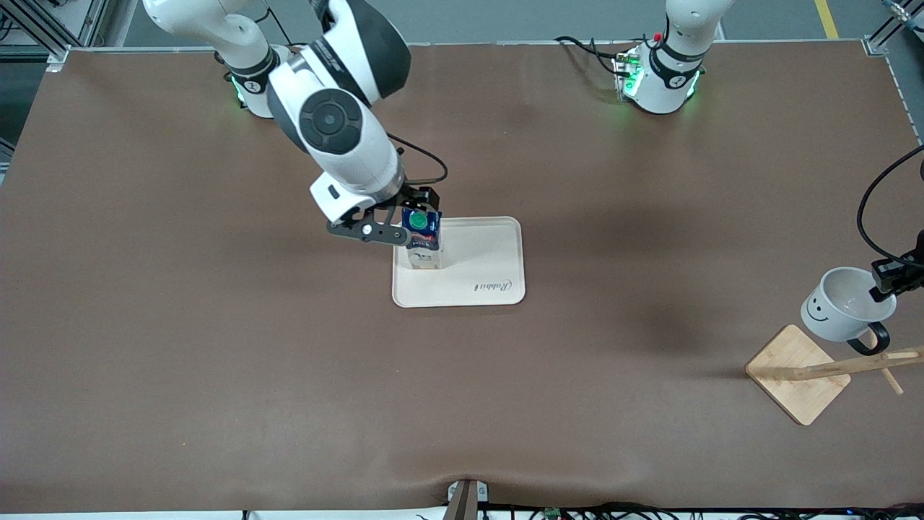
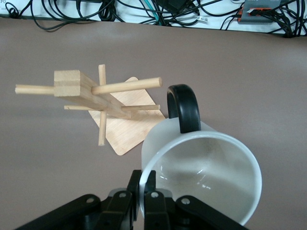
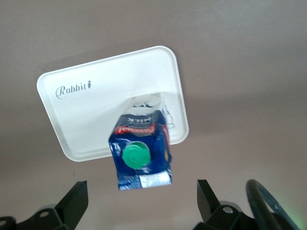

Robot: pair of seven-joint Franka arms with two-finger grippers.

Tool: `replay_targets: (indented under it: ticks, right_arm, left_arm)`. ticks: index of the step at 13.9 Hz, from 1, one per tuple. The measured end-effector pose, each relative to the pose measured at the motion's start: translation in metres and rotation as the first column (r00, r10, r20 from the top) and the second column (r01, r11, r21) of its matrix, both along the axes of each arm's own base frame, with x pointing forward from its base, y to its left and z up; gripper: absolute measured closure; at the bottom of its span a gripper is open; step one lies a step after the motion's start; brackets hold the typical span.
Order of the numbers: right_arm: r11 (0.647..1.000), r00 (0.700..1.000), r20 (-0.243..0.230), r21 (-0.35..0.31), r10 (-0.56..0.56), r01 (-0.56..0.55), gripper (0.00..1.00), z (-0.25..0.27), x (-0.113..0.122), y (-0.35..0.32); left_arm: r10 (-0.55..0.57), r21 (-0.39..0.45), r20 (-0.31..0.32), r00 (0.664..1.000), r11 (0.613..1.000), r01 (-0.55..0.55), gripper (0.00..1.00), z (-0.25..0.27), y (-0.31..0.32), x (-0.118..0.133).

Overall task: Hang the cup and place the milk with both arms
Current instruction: 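Hang the mug on a stand peg while the right gripper reaches the milk, then grasp the blue milk carton with the right gripper and lift it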

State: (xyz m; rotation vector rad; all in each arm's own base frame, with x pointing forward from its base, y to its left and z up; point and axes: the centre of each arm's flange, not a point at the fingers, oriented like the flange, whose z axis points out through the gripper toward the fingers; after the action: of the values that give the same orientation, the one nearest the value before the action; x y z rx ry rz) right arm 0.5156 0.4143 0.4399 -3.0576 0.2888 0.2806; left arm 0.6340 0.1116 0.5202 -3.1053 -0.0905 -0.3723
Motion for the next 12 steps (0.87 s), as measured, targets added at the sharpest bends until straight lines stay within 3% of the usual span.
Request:
replay_targets:
  ticks: [6, 12]
  right_arm:
    - [0.999, 1.0, 0.023, -0.034, 0.01, -0.009, 0.0, -0.052, -0.023, 0.015]
    - [0.999, 0.999, 0.038, -0.046, 0.015, -0.013, 0.0, -0.059, -0.024, 0.013]
  left_arm:
    - [-0.021, -0.022, 0.003, 1.0, 1.0, 0.021, 0.93, -0.008, 0.014, 0.01]
    - [-0.016, -0.027, 0.043, 0.999, 0.999, 0.017, 0.93, 0.008, 0.019, 0.018]
